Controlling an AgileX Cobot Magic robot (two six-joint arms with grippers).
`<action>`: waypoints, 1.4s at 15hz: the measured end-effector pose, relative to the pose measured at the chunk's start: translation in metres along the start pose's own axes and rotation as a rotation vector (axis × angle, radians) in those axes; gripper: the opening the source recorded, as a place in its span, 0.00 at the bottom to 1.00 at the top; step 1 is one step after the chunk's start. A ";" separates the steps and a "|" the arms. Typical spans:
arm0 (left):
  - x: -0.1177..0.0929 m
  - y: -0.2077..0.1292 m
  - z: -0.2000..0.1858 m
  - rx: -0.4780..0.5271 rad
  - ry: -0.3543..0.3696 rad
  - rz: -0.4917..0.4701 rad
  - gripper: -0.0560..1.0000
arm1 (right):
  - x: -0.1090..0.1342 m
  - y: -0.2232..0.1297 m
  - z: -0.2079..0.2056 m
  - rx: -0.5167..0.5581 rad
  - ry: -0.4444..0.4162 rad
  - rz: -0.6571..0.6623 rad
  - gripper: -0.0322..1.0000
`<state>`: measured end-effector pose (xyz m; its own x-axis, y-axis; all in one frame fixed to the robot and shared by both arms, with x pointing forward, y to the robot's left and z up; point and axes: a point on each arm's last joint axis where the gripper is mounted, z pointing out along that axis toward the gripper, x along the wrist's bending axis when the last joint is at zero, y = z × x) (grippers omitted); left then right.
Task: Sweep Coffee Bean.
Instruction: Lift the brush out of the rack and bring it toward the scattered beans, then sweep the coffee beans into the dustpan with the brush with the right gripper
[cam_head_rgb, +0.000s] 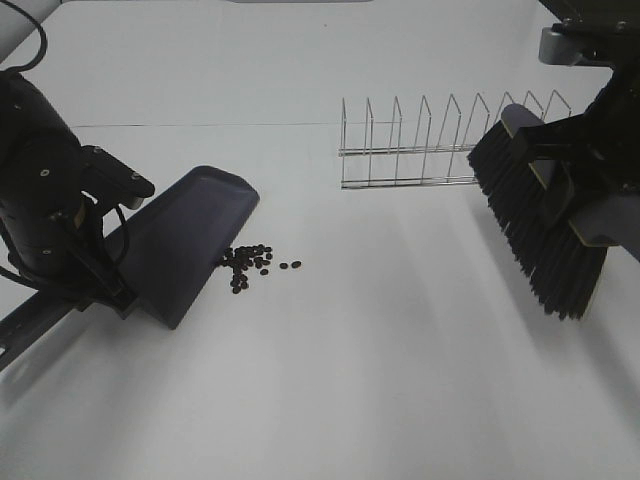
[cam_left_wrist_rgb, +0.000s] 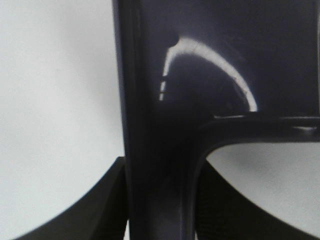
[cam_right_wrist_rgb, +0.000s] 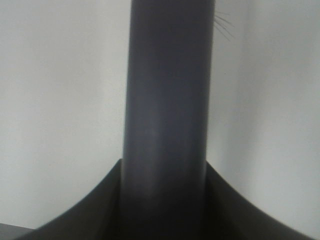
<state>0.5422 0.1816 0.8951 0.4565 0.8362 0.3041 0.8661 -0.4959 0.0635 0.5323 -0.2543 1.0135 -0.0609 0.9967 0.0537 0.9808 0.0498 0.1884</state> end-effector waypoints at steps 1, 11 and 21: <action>-0.001 0.000 0.002 0.006 0.001 -0.009 0.37 | 0.000 0.000 0.002 0.005 0.000 0.000 0.38; -0.006 -0.002 0.003 0.035 -0.046 -0.020 0.37 | 0.061 0.038 0.037 0.035 -0.176 -0.195 0.38; -0.010 -0.007 0.008 0.117 -0.069 -0.018 0.37 | 0.181 0.049 0.118 0.110 -0.185 -0.491 0.38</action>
<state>0.5331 0.1788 0.8837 0.4499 0.8610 0.2372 0.8904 -0.4531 -0.0440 0.5915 -0.0640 0.9169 -0.4933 0.8488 -0.1903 0.8595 0.5093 0.0433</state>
